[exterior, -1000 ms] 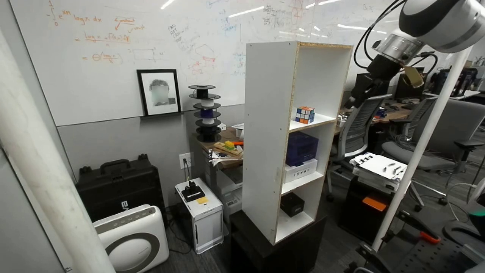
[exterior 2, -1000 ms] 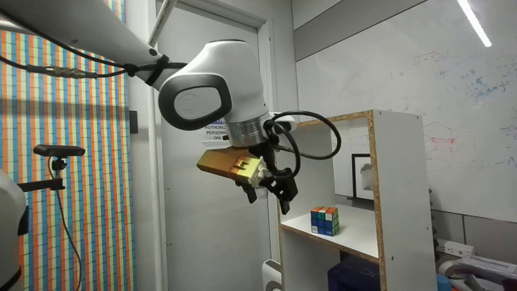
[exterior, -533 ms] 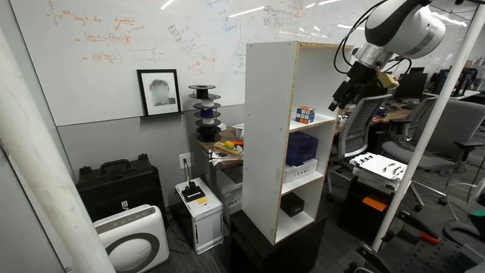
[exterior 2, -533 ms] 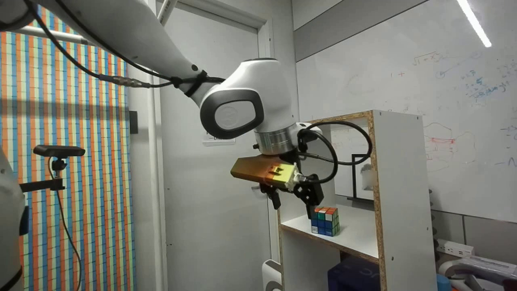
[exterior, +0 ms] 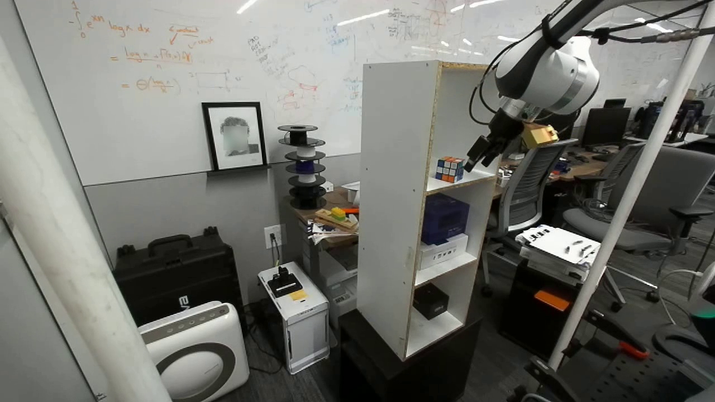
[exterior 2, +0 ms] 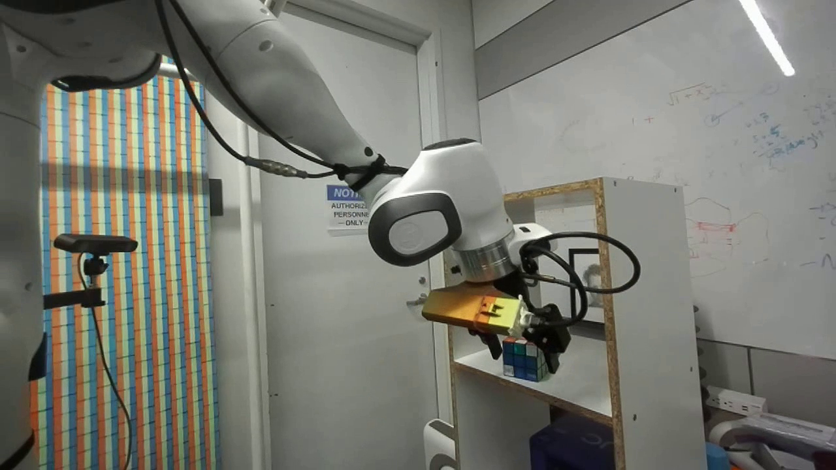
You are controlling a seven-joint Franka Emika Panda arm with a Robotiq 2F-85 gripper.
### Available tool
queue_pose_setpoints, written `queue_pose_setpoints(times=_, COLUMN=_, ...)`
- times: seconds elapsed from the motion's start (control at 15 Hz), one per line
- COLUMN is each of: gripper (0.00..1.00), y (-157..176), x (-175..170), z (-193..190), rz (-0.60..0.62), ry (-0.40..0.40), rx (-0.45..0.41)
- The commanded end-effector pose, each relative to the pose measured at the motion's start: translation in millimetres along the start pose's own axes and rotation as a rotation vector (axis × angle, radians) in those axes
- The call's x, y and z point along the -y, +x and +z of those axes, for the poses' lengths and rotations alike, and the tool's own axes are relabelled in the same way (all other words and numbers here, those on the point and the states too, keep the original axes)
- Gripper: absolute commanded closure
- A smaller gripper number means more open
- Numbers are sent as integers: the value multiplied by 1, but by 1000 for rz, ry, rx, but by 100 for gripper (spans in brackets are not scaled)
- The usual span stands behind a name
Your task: Put the rubix cube on the top of the shelf
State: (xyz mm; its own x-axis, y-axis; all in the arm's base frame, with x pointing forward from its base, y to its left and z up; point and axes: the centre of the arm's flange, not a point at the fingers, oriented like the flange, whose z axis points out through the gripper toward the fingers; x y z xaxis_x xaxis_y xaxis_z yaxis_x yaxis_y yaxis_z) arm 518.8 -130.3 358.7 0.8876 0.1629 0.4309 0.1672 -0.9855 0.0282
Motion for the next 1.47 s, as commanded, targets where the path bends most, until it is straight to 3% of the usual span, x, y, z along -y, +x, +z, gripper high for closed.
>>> queue_pose_setpoints(times=0.0, gripper=0, y=25, x=1, z=15, rz=-14, ry=0, rx=-64)
queue_pose_setpoints(times=0.67, gripper=0, y=53, x=13, z=35, rz=-28, ry=28, rx=-78)
queue_pose_setpoints(times=0.73, gripper=25, y=54, x=14, z=37, rz=-25, ry=28, rx=-80)
queue_pose_setpoints(times=0.8, gripper=27, y=53, x=16, z=39, rz=-26, ry=31, rx=-80)
queue_pose_setpoints(times=1.07, gripper=59, y=52, x=24, z=35, rz=-17, ry=50, rx=-83)
queue_pose_setpoints(times=1.4, gripper=62, y=32, x=47, z=2, rz=36, ry=53, rx=17)
